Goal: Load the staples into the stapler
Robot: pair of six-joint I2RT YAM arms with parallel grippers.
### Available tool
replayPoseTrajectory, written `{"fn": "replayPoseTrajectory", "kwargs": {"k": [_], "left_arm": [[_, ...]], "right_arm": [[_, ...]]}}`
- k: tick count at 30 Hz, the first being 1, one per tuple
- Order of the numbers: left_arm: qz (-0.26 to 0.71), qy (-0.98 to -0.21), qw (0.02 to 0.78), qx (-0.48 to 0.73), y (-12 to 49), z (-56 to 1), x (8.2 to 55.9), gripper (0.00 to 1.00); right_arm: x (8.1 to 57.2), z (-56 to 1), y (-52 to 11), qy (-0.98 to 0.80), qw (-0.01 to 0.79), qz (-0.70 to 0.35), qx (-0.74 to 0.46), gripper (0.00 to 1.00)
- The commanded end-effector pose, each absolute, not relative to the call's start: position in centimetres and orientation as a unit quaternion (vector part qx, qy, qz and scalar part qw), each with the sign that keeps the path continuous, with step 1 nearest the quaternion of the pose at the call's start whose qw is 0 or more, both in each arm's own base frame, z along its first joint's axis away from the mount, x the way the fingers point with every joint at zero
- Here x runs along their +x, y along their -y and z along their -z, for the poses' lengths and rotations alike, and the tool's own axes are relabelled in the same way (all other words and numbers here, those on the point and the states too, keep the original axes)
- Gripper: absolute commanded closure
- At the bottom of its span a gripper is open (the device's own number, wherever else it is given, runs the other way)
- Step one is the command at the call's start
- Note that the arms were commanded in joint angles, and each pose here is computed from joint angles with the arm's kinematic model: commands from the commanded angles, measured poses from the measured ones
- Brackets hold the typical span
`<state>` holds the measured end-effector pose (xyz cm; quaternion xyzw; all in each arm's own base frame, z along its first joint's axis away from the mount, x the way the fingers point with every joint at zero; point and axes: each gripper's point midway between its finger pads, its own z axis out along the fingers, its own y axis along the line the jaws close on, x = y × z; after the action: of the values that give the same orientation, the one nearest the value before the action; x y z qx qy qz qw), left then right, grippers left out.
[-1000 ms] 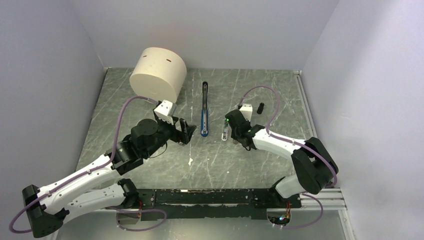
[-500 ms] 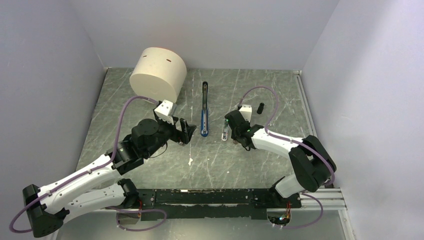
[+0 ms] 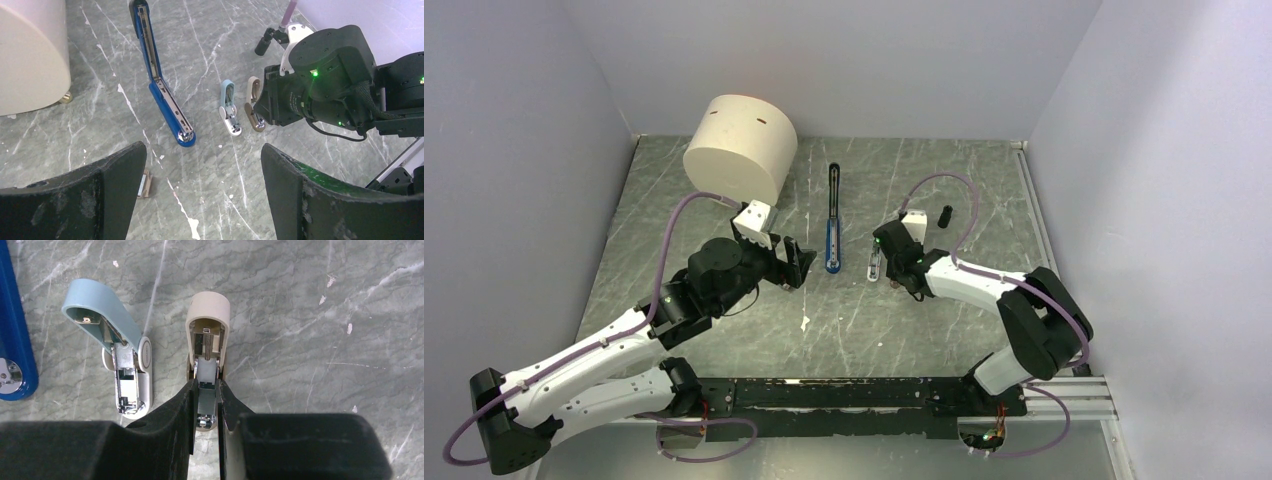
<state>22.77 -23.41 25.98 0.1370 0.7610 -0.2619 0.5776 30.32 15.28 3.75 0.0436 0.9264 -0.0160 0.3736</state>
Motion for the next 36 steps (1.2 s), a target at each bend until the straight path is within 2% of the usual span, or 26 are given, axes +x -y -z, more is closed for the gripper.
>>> {"fn": "replayPoseTrajectory", "kwargs": {"k": [1,22,36], "left_arm": [[0.262,-0.757,0.585,0.129,23.4,-26.2,23.0,0.11],[0.261,-0.757,0.585,0.127,23.3,-26.1,23.0,0.11],[0.260,-0.760,0.582,0.127,23.3,-25.8,23.0,0.11]], "right_arm": [[30.5,-3.4,-14.7,-0.924,0.379,0.025,0.050,0.79],[30.9,-5.9,-15.1,-0.913,0.404,-0.001,0.061,0.78],[30.3,-3.7,-15.1,-0.924,0.380,0.006,0.052,0.78]]}}
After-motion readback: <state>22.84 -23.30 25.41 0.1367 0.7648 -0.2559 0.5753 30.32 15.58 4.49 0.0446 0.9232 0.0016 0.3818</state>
